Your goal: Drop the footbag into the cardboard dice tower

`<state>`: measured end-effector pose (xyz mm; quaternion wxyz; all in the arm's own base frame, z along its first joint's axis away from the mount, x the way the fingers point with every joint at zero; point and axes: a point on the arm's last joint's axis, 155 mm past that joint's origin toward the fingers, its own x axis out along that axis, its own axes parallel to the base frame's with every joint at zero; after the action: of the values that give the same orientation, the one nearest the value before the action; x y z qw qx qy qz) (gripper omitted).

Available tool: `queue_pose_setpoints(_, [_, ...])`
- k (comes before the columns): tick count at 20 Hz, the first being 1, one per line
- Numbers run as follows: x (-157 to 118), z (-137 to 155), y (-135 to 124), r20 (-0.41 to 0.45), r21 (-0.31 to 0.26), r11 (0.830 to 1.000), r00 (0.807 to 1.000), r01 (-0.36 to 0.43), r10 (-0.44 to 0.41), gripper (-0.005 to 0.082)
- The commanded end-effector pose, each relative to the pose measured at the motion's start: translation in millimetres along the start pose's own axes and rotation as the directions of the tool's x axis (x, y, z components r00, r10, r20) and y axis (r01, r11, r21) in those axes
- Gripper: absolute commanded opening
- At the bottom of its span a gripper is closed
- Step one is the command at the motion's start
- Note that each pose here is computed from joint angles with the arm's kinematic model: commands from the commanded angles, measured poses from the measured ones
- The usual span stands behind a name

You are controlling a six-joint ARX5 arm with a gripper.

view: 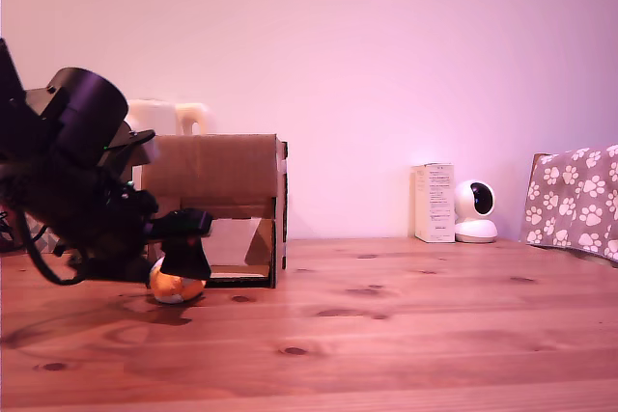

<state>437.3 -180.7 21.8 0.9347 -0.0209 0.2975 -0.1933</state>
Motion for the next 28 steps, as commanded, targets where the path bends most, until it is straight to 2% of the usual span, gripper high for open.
queue_pose_setpoints(1, [5,-8,0,-0.020,0.003,1.000,1.000,0.003,-0.003,0.0086])
queue_pose_setpoints(6, [-9,-2,-6,-0.048,0.000,1.000,0.999,0.018,-0.018,0.0087])
queue_pose_setpoints(11, [-49,24,-17,-0.053,-0.011,0.999,0.998,0.033,-0.034,0.0087])
queue_pose_setpoints(12, [-59,30,-18,-0.051,-0.035,0.999,0.998,0.034,-0.036,0.0087])
queue_pose_setpoints(16, [-93,49,-29,-0.031,-0.050,0.997,0.997,0.065,-0.066,0.0087])
queue_pose_setpoints(20, [-120,79,-36,0.062,-0.034,0.996,0.995,0.084,-0.082,0.0087])
queue_pose_setpoints(24, [-134,126,-43,0.229,0.002,0.994,0.968,0.108,-0.105,0.0088])
queue_pose_setpoints(28, [-143,170,-50,0.298,0.070,0.992,0.947,0.100,-0.117,0.0093])
